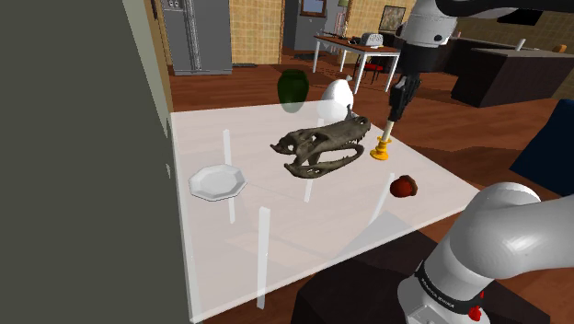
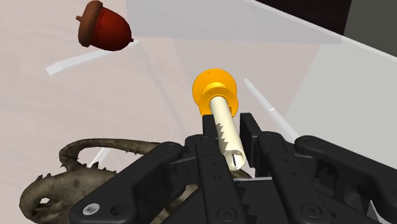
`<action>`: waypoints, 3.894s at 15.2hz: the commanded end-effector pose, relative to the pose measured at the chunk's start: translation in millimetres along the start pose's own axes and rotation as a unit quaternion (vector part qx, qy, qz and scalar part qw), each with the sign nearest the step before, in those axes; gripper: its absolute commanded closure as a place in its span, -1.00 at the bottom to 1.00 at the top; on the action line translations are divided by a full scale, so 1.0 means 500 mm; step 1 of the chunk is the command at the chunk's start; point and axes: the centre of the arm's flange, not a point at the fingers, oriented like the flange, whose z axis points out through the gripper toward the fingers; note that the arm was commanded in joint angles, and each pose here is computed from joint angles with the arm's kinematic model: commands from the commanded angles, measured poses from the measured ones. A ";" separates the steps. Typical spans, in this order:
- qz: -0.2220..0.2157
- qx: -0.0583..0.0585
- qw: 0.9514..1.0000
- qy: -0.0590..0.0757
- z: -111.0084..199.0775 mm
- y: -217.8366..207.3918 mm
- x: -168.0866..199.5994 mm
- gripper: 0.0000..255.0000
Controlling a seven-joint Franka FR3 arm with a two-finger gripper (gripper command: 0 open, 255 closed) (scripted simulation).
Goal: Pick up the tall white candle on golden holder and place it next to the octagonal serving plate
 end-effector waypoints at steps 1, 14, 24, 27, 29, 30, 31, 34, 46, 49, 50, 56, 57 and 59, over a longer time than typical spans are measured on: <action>0.000 0.000 1.000 0.000 -0.016 0.001 -0.001 1.00; 0.000 0.000 1.000 0.000 -0.022 -0.283 0.192 1.00; 0.000 0.000 1.000 0.000 -0.026 -0.501 0.340 1.00; 0.000 0.000 1.000 0.000 -0.027 -0.569 0.386 1.00; 0.000 0.000 1.000 0.000 -0.006 -0.569 0.386 1.00; 0.000 0.000 1.000 0.000 0.004 -0.569 0.386 1.00; 0.000 0.000 1.000 0.000 0.015 -0.569 0.386 1.00; 0.000 0.000 1.000 0.000 0.046 -0.569 0.386 1.00; 0.000 0.000 1.000 0.000 0.173 -0.570 0.386 1.00; 0.000 0.000 1.000 0.000 0.205 -0.570 0.387 1.00; 0.000 0.000 1.000 0.000 0.215 -0.570 0.387 1.00; 0.000 0.000 1.000 0.000 0.279 -0.571 0.387 1.00; 0.000 0.000 1.000 0.000 0.289 -0.571 0.387 1.00; 0.000 0.000 1.000 0.000 0.310 -0.571 0.387 1.00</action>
